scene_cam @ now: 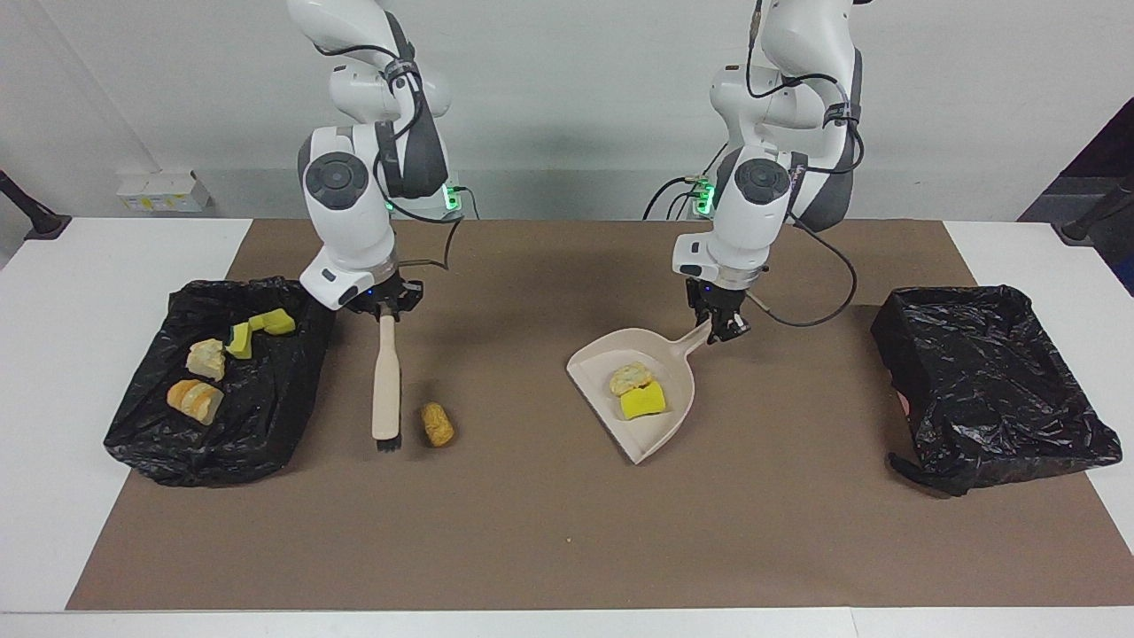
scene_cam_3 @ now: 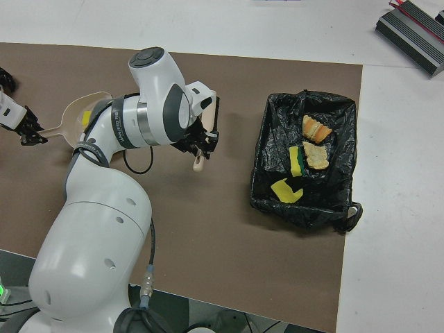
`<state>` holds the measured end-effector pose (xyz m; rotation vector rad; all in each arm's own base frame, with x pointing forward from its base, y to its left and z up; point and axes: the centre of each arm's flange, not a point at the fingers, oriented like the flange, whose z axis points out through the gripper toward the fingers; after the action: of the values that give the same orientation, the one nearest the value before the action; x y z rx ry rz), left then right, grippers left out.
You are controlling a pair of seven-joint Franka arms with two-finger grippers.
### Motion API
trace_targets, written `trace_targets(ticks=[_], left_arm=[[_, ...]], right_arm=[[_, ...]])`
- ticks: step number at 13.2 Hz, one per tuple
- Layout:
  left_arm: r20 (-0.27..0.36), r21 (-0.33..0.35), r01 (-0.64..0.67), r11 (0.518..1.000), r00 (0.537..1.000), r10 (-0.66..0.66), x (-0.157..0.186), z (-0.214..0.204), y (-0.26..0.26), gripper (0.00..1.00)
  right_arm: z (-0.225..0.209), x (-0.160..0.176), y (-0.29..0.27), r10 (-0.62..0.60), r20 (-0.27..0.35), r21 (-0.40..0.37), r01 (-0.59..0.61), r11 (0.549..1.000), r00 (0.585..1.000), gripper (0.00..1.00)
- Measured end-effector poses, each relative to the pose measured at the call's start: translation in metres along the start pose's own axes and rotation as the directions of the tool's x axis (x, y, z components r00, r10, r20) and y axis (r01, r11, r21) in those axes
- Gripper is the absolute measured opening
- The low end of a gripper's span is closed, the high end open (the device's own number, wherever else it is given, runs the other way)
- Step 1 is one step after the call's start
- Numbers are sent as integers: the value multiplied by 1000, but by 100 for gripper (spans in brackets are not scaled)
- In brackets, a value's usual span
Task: Sweep and dump trash in bin
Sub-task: 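Sweep the bun into the dustpan with the brush in the right gripper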
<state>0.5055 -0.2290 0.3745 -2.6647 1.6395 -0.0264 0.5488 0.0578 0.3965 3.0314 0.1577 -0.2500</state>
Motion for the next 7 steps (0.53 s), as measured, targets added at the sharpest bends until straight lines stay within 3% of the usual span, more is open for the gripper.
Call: trace_targets(ticks=[4, 7], left_arm=[[7, -6, 27, 1000, 1000, -27, -10, 4, -9, 32], [10, -8, 52, 999, 999, -52, -10, 5, -7, 32]], right_arm=[[47, 19, -17, -37, 0, 24, 37, 999, 999, 26], [52, 19, -76, -42, 0, 25, 42, 999, 999, 26]])
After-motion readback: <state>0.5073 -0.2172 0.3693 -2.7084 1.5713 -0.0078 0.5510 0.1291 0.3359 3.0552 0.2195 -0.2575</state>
